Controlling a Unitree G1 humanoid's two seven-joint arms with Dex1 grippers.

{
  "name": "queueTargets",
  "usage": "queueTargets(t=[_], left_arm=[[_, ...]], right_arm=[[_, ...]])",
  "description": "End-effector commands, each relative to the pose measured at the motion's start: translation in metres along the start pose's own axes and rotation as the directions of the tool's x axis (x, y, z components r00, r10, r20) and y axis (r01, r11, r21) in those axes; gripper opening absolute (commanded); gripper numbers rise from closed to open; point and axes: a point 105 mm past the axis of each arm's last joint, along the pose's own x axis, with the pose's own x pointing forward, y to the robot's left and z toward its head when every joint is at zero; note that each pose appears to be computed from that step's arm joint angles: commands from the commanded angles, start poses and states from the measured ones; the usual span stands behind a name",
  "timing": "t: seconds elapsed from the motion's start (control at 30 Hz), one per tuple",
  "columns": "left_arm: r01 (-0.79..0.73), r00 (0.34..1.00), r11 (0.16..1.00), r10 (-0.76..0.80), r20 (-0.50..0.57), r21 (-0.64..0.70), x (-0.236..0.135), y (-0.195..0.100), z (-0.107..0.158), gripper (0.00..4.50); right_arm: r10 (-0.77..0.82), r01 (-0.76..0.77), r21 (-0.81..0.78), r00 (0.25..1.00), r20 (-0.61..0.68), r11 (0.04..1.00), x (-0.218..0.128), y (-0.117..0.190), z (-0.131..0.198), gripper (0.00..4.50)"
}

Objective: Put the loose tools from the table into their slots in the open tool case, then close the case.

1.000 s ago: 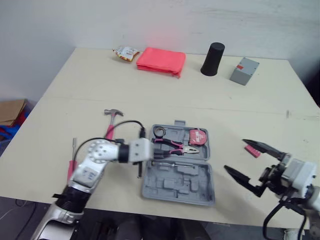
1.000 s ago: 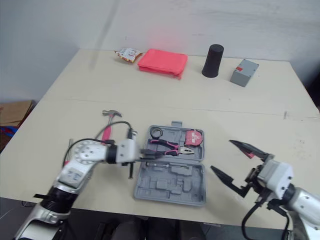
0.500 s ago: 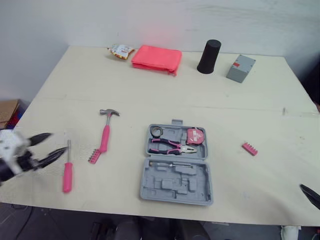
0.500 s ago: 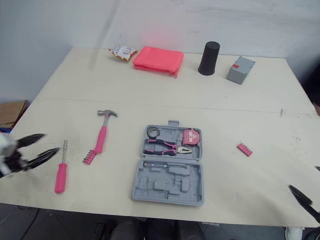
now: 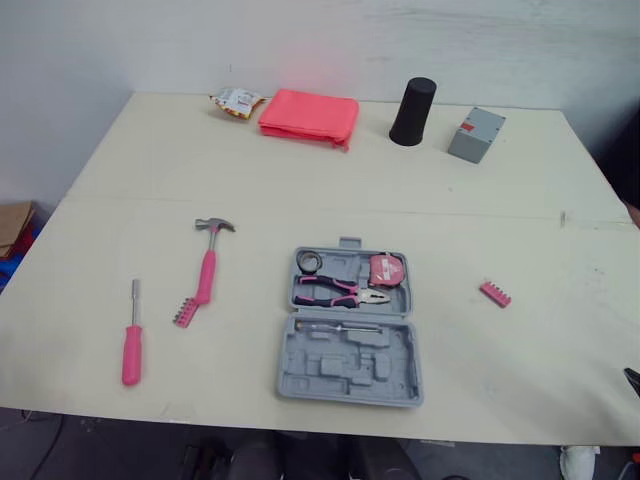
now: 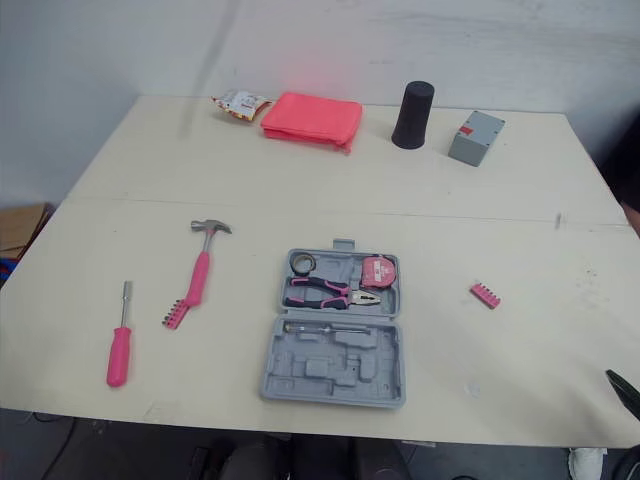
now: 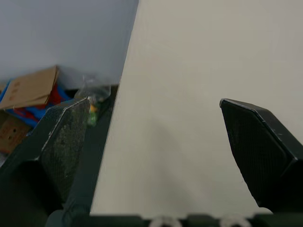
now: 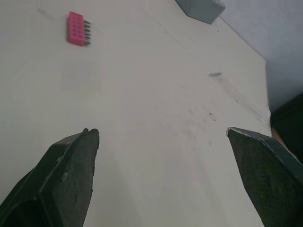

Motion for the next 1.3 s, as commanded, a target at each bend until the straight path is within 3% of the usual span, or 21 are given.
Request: queueTargets(t=[0.03,0.1,0.2,0.33,0.43,0.53,0.73,0.97,1.3], left_arm=[[0.102,0.991,0.995,-0.102,0.082,0.007,0.024,-0.028,0.034,4.43],[0.148,0.985,0.989,-0.147,0.092,-0.006,0.035,-0.045,0.046,4.43],[0.298,0.952,0.954,-0.297,0.069,-0.006,0.054,-0.094,0.073,4.43],[0.404,0.915,0.915,-0.404,0.021,-0.008,0.071,-0.14,0.096,4.43],[0.418,0.904,0.907,-0.412,-0.114,0.041,0.083,-0.164,0.101,4.43],[0.367,0.912,0.927,-0.375,-0.166,-0.078,0.096,-0.182,0.11,4.43],[0.294,0.889,0.933,-0.346,-0.298,-0.206,0.114,-0.224,0.094,4.43],[0.21,0.894,0.951,-0.281,-0.349,-0.227,0.14,-0.243,0.074,4.43],[0.26,0.854,0.937,-0.336,-0.397,-0.234,0.159,-0.263,0.055,4.43]], right_arm=[[0.023,-0.021,-0.028,0.994,0.11,0.999,0.019,-0.008,0.024,4.5],[0.038,-0.035,-0.021,0.982,0.187,0.999,0.034,-0.008,0.038,4.5],[0.171,-0.162,-0.056,0.915,0.366,0.985,0.071,0.018,0.085,4.5],[0.244,-0.246,-0.064,0.827,0.507,0.967,0.094,0.041,0.131,4.5],[0.299,-0.318,-0.073,0.753,0.586,0.945,0.102,0.06,0.158,4.5],[0.393,-0.434,-0.099,0.666,0.634,0.896,0.104,0.092,0.181,4.5],[0.495,-0.518,-0.181,0.569,0.656,0.836,0.107,0.124,0.199,4.5],[0.499,-0.522,-0.186,0.559,0.663,0.832,0.11,0.133,0.203,4.5],[0.492,-0.525,-0.179,0.548,0.676,0.832,0.114,0.146,0.217,4.5]])
